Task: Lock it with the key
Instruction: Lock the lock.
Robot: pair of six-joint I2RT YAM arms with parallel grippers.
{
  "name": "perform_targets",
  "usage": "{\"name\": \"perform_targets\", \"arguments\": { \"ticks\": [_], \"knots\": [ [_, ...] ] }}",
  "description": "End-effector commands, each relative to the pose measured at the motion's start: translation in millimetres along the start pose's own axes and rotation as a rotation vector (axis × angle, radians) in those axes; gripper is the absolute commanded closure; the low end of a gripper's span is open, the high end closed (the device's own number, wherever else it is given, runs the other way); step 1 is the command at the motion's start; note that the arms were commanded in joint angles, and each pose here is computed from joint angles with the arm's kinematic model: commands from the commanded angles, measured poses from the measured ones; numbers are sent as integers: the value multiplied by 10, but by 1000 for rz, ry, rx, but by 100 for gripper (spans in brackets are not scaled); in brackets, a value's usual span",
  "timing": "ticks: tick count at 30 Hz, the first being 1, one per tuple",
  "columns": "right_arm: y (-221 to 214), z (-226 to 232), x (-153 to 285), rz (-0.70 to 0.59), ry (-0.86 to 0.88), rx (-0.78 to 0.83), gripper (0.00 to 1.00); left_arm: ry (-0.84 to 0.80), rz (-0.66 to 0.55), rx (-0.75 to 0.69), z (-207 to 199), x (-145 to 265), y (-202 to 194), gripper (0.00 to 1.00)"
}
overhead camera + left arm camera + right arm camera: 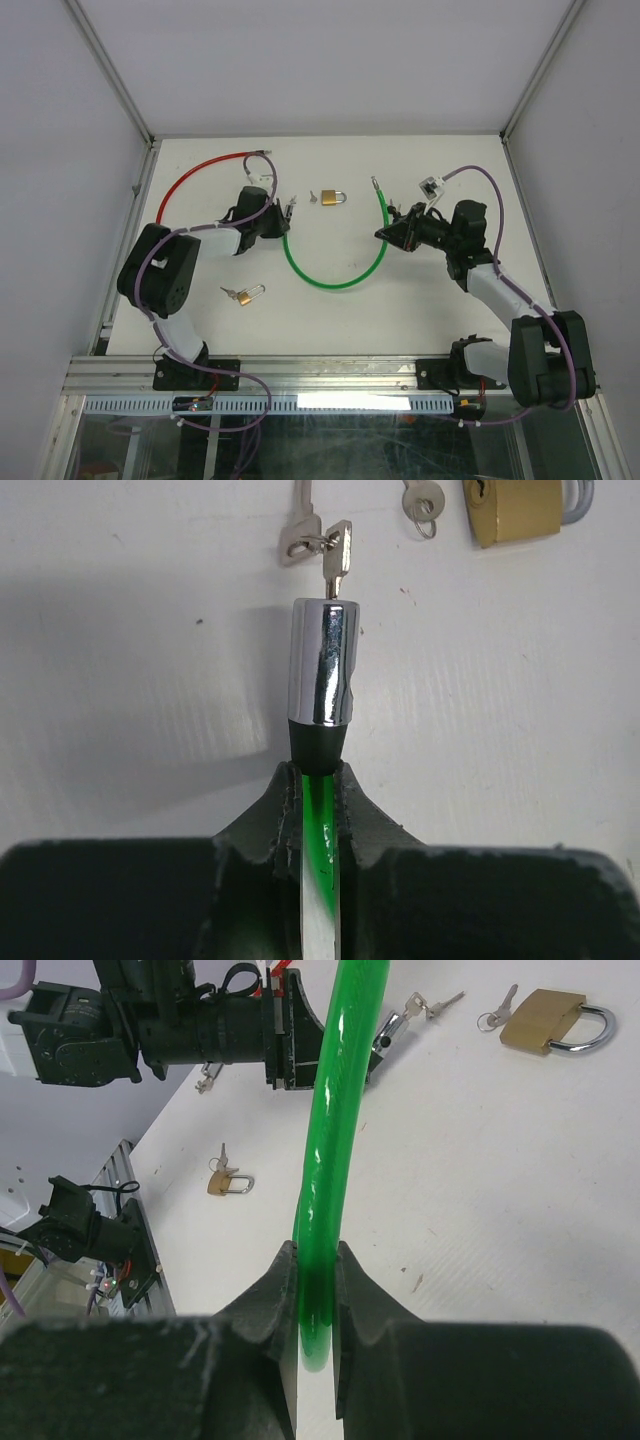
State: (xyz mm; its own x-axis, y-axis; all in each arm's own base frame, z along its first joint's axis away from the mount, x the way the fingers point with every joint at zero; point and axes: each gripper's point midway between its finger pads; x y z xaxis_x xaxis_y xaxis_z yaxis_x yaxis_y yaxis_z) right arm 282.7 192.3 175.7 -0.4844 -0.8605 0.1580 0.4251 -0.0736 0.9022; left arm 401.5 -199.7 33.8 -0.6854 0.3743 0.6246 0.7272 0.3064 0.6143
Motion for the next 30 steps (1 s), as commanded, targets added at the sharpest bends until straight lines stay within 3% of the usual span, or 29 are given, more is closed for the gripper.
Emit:
{"name": "perform_targets", "arguments": {
  "ticks": [1,9,11,15,20,30],
  "knots": [
    [381,121,20,-78,37,145,100,-170,-139,-59,-416,313,320,100],
    [359,288,6,-41,87,177,100,-412,-349,-165,-827,905,444,100],
    [322,344,-7,-25,129,288,100,-472,-403,-229,-980,1082,436,100],
    [253,436,-54,15,161,339,100,-550,-515,-347,-1209,1362,381,100],
    [150,541,-132,69,196,406,100,-555,-586,-428,-1381,1508,345,100],
    [-85,633,-256,164,246,458,100,-491,-663,-447,-1472,1618,445,100]
  ]
}}
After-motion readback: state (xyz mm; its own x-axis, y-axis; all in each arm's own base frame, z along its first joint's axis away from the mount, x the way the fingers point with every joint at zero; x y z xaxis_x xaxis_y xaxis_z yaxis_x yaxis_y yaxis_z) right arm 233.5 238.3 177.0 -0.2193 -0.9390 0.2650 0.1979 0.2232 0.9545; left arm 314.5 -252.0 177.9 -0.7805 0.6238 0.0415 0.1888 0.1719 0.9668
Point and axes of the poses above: each gripper's point midway between its finger pads, its own x axis back along the fingers, its own z axis along the line the jaws close on, y = z × x, and after that the axes turned 12 degrees about x, right-handed
